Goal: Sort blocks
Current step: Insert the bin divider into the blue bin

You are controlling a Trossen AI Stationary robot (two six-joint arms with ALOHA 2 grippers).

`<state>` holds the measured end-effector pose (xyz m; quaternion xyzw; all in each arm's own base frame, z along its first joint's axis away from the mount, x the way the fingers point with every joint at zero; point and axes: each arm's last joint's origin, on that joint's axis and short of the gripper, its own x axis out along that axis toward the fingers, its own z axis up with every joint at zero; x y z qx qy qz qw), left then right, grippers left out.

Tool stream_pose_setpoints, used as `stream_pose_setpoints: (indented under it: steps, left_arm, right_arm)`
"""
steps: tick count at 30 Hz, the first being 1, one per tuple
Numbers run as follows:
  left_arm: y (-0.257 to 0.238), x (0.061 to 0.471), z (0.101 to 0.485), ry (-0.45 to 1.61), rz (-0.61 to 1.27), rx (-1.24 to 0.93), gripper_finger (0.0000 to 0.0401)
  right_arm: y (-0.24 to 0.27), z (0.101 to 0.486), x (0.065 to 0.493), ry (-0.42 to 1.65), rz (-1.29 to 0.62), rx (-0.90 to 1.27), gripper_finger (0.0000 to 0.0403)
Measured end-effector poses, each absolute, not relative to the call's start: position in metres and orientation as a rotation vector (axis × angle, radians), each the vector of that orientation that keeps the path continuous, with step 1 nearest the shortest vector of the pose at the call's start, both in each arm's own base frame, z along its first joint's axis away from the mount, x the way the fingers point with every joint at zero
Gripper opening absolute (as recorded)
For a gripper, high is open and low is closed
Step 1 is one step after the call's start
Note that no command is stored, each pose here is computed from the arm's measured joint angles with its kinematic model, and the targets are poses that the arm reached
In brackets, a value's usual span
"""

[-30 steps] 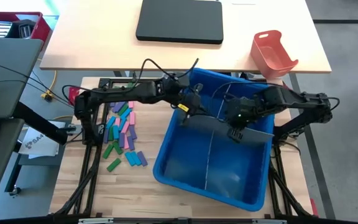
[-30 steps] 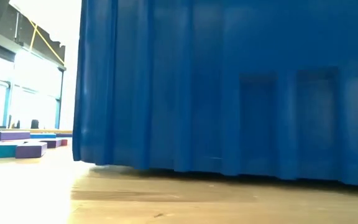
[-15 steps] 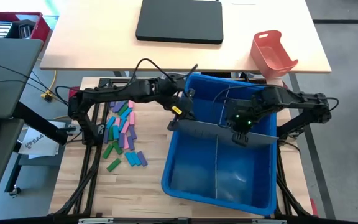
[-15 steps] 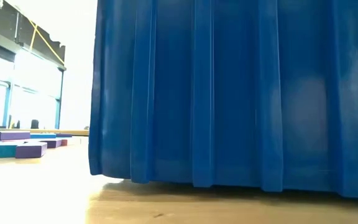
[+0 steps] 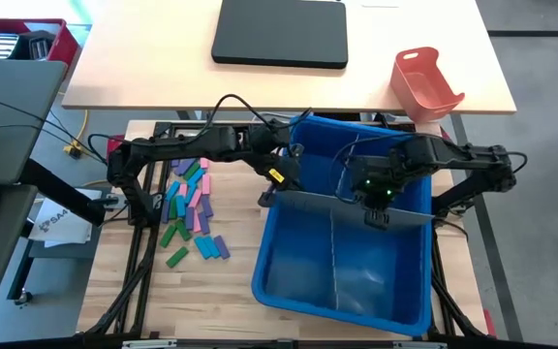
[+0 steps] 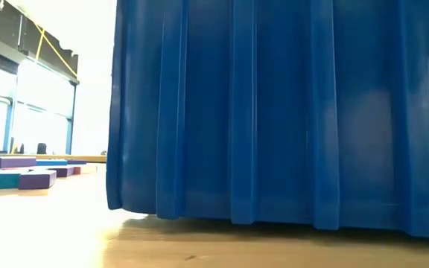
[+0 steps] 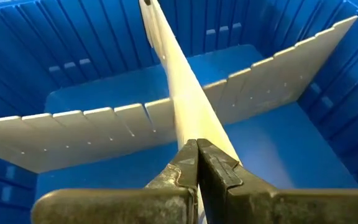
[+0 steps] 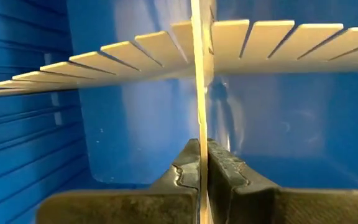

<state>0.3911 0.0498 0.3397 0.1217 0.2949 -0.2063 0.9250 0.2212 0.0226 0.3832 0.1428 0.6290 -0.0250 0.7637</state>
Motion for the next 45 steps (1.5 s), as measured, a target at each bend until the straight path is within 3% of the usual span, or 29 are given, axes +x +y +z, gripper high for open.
stream_pose_setpoints:
  steps: [6,13,25,32,40,45]
  left_arm:
    - [0.047,0.383,0.354,0.557,-0.432,0.253,0.0001]
    - [0.039,0.380,0.356,0.546,-0.544,0.112,0.0000]
    - [0.041,0.352,0.373,0.814,-0.254,0.193,0.0000]
    - [0.045,0.321,0.386,0.904,-0.238,0.276,0.0000]
    - [0.042,0.286,0.381,0.804,-0.232,0.293,0.0000]
    - [0.038,0.267,0.368,0.681,-0.176,0.276,0.0000]
  right_arm:
    - [0.023,0.408,0.216,1.286,-0.006,0.316,0.0001]
    - [0.023,0.413,0.217,1.252,0.089,0.278,0.0000]
    - [0.025,0.408,0.226,1.274,0.191,0.210,0.0000]
    - [0.032,0.399,0.238,1.310,0.176,0.186,0.0002]
    - [0.046,0.395,0.242,1.322,0.100,0.089,0.0020]
    - [0.050,0.396,0.239,1.316,0.014,0.140,0.0051]
